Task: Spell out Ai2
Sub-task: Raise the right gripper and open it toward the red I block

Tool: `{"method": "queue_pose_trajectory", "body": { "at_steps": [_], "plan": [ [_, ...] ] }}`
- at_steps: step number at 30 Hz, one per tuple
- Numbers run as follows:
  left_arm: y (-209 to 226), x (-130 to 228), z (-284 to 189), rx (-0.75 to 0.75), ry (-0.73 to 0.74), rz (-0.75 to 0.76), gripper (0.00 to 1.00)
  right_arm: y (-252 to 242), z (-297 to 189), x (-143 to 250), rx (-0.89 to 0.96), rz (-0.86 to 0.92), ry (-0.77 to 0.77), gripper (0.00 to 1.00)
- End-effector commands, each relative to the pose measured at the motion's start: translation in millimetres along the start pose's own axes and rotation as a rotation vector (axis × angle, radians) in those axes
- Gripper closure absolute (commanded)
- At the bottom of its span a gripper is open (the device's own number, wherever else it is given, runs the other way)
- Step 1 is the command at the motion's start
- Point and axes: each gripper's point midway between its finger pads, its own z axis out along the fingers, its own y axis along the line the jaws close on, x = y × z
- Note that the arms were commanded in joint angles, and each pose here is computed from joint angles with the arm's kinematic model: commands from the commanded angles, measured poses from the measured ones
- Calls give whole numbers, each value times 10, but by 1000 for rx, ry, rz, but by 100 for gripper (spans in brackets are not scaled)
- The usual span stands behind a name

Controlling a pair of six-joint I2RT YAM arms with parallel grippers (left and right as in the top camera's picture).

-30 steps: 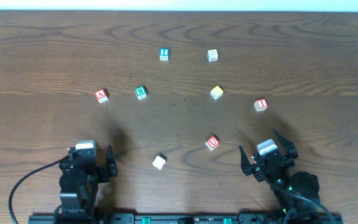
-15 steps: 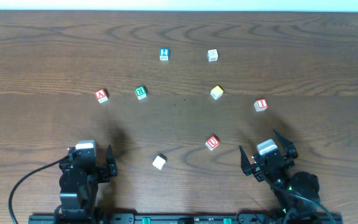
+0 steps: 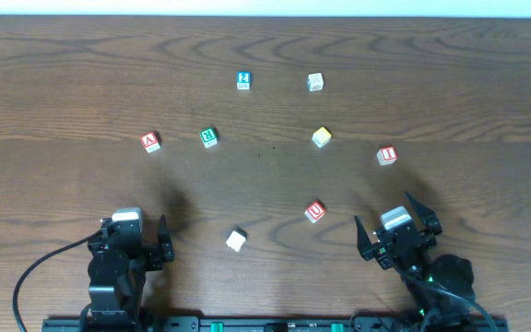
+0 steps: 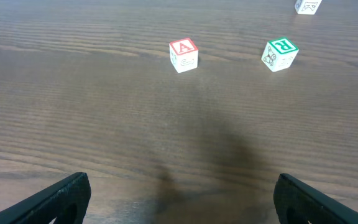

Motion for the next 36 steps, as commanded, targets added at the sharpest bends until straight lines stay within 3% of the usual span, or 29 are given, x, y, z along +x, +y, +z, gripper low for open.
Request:
{"method": "queue_pose_trajectory", "body": {
  "at_steps": [1, 10, 18, 24, 29, 36],
  "plan": [
    [32, 22, 15, -18, 1, 5, 5, 102, -7, -43, -59, -12, -30, 1],
    [32, 23, 15, -18, 1, 5, 5, 477, -91, -255, -289, 36, -140, 1],
    [32, 23, 15, -18, 1, 5, 5, 443, -108, -404, -283, 49, -200, 1],
    [32, 23, 15, -18, 1, 5, 4, -180, -56, -465, 37, 369, -206, 1],
    [32, 22, 15, -18, 1, 5, 5, -457, -80, -404, 201, 389, -195, 1],
    [32, 23, 15, -18, 1, 5, 4, -609, 0, -422, 255, 415, -179, 1]
  ]
}}
